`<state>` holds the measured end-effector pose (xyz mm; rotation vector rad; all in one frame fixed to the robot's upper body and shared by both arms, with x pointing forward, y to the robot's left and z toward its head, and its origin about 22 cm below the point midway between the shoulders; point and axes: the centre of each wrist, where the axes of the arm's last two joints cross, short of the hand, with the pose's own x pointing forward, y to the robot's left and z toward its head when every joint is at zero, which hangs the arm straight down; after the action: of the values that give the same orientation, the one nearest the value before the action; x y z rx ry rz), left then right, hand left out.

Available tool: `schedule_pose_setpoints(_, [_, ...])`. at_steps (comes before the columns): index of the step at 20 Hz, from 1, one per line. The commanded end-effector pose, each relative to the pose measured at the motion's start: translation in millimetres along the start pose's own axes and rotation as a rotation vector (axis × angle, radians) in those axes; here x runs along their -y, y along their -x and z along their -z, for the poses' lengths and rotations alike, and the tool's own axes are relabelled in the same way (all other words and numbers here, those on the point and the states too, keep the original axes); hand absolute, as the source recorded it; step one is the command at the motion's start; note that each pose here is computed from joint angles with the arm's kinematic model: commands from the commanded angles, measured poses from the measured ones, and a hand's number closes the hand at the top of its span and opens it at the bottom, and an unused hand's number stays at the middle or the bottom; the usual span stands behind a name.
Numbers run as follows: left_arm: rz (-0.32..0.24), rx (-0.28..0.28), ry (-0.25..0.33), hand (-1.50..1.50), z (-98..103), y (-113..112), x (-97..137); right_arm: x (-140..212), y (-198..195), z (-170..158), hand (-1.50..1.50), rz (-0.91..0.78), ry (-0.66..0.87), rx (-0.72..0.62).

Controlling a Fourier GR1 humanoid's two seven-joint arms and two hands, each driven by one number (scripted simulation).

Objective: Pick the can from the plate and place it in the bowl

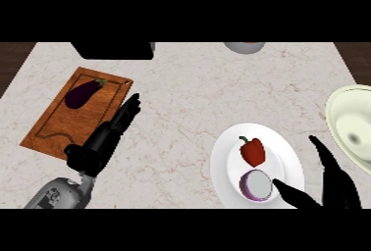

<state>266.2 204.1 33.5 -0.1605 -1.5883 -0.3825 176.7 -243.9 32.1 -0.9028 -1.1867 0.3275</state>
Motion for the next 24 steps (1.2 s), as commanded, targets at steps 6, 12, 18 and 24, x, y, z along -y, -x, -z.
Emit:
schedule_pose_setpoints(6, [0.014,0.003,0.032,0.0,1.3,-8.2,-5.6,12.7,-46.0,-15.2,-1.5,-0.324,-0.477,-0.27])
schedule_pose_setpoints(12, [-0.002,0.024,0.032,0.0,5.2,-5.5,-0.5,20.6,-100.0,-0.1,-1.5,-0.319,-0.593,-0.354])
schedule_pose_setpoints(18, [-0.004,0.0,0.028,0.0,4.3,-0.3,-4.3,-2.1,-110.3,11.3,-1.5,-0.343,-0.633,-0.413])
schedule_pose_setpoints(24, [0.003,0.012,0.023,0.0,-1.6,-1.6,-5.0,-6.9,-121.2,17.6,-1.5,-0.373,-0.609,-0.39])
